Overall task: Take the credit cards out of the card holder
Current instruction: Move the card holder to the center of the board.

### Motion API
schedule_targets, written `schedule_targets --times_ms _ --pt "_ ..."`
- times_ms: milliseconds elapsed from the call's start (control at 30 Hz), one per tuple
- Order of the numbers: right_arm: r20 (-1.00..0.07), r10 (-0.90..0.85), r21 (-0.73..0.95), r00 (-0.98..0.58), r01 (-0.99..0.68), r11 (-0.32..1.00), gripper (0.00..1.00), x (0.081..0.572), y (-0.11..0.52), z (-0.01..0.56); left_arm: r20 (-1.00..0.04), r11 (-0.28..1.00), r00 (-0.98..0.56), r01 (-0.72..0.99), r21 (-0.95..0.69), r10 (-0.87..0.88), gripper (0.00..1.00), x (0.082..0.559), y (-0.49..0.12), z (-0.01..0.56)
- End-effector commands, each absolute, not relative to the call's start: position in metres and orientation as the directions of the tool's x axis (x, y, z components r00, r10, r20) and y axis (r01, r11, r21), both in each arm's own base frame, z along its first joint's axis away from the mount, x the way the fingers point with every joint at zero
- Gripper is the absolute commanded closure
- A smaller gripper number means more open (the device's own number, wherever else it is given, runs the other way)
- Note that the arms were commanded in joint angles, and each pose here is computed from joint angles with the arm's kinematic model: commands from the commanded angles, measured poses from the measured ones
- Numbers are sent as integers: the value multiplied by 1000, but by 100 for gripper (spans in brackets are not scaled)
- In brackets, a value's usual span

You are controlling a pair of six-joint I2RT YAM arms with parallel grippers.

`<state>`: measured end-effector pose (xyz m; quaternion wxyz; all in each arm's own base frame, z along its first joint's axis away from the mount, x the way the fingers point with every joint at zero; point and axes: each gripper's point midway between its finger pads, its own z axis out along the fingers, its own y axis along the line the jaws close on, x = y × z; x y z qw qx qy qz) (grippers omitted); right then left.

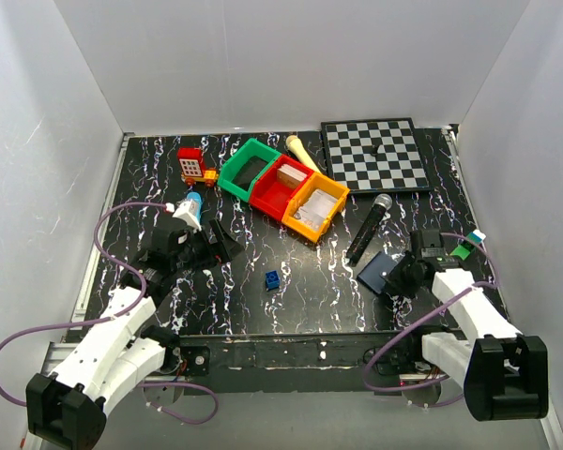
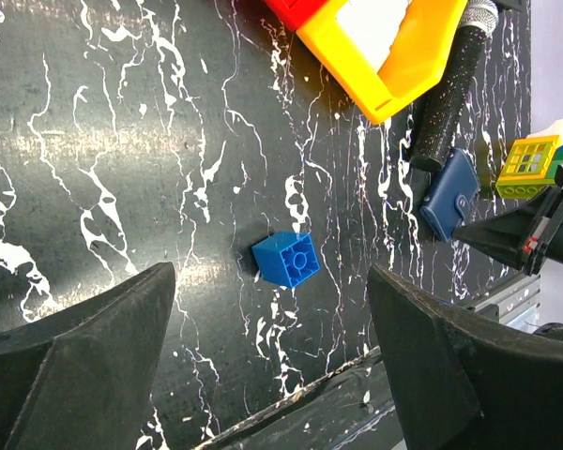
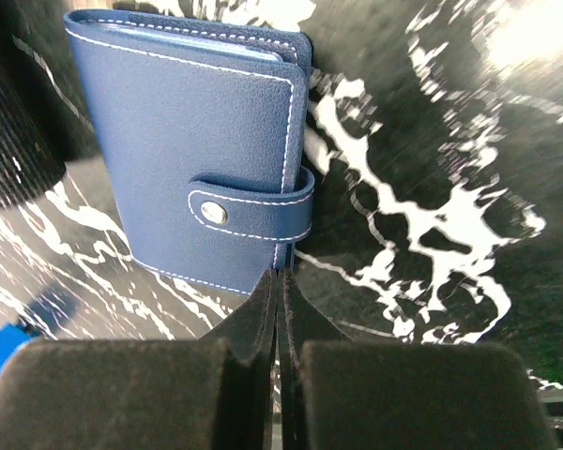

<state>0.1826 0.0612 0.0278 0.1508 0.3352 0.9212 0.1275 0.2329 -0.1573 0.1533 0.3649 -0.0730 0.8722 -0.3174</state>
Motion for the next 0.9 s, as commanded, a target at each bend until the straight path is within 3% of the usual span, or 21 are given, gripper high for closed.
schedule_targets --times_ms 0,867 --pt "-128 593 296 -795 540 788 99 154 82 24 -582 774 -730 117 -622 -357 17 230 -162 152" --pt "-76 138 295 -987 110 949 99 149 202 35 -550 769 -759 103 -630 -349 17 215 -170 142"
